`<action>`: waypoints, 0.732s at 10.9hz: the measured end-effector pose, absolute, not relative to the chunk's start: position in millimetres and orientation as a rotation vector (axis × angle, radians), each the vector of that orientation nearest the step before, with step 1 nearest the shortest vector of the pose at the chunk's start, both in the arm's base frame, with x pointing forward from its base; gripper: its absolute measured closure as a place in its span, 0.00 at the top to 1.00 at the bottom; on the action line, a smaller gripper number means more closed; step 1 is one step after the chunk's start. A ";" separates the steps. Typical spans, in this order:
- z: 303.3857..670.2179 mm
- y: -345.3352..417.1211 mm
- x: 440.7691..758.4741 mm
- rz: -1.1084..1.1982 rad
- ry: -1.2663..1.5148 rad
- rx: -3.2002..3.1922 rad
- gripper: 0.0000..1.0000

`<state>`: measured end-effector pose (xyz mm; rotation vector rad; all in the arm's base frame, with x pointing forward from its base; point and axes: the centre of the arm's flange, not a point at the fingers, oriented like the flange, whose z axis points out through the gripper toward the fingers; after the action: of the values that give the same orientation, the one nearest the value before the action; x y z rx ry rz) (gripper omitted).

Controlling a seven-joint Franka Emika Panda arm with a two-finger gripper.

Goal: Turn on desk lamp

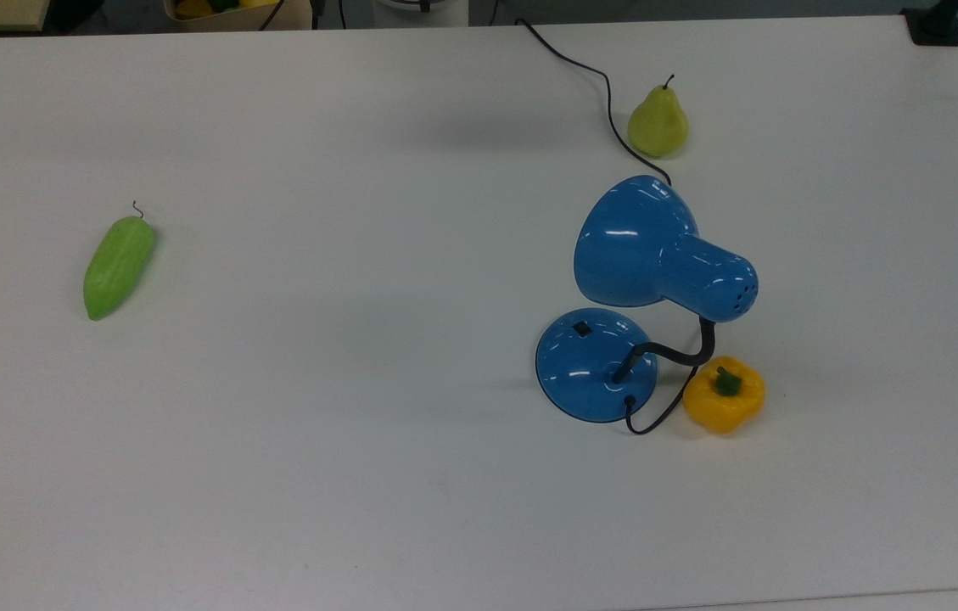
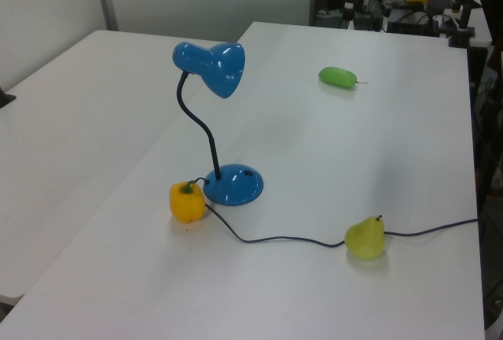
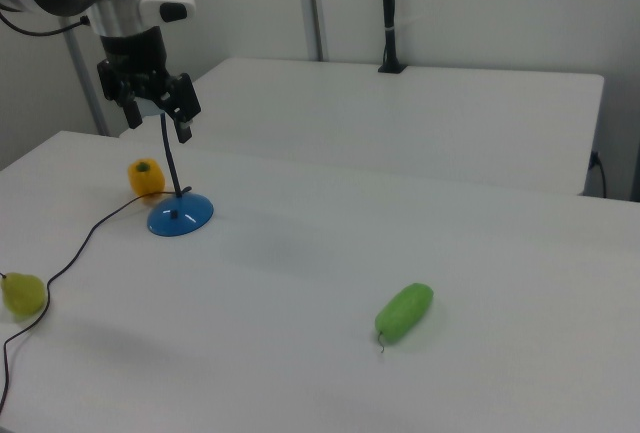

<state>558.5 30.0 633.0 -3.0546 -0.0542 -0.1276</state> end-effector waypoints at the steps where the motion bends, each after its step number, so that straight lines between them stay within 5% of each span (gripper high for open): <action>1: 632.3 30.2 558.5 -0.125 -0.055 -3.055 1.00; 8: 627.0 30.5 560.7 -0.137 -0.059 -3.054 0.98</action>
<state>560.7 30.5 627.0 -3.0542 -0.0589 -0.1371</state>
